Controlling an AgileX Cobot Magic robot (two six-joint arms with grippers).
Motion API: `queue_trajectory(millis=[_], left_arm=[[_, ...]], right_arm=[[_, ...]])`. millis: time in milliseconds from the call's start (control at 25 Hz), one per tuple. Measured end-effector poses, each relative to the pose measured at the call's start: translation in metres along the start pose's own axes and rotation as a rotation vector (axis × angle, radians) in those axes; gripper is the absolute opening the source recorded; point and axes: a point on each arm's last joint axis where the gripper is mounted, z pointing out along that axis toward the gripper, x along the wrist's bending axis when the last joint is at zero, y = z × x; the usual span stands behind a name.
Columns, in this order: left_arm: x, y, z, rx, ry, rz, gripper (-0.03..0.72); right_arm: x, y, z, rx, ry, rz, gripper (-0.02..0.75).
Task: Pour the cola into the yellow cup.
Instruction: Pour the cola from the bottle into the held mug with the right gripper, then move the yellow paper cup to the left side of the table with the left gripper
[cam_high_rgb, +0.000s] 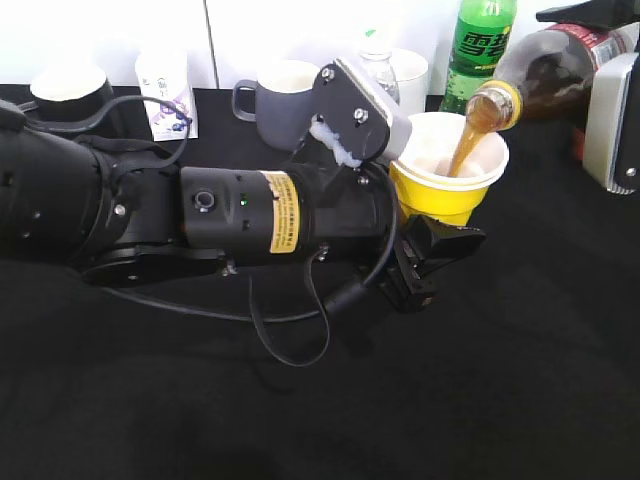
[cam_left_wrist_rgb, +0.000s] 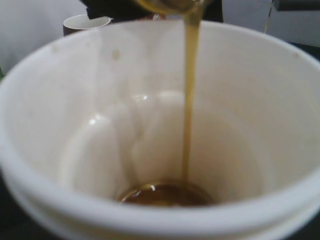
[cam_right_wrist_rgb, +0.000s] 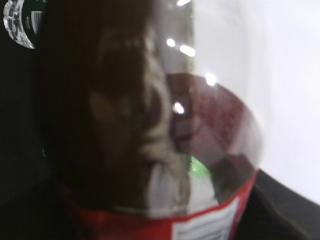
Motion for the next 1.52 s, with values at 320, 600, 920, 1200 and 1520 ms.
queue_trajectory(millis=[320,600,920,1200,1520], left_arm=[[0.0,-0.001,0.0,0.004,-0.001,0.002,0.438],[0.0,-0.001,0.0,0.005,-0.001,0.003,0.438],[0.0,-0.001,0.0,0.009,0.001,0.003,0.438],[-0.002,0.002,0.0,-0.031,-0.021,0.003,0.438],[-0.001,0.004,-0.001,-0.051,-0.026,0.001,0.438]], right_arm=[[0.0,0.0,0.0,0.0,0.0,-0.036,0.511],[0.0,0.0,0.0,0.0,0.0,-0.041,0.511],[0.0,0.0,0.0,0.0,0.0,-0.054,0.511],[-0.003,0.005,0.0,-0.054,-0.033,0.151,0.511],[-0.008,0.011,-0.001,-0.155,-0.027,0.915,0.511]])
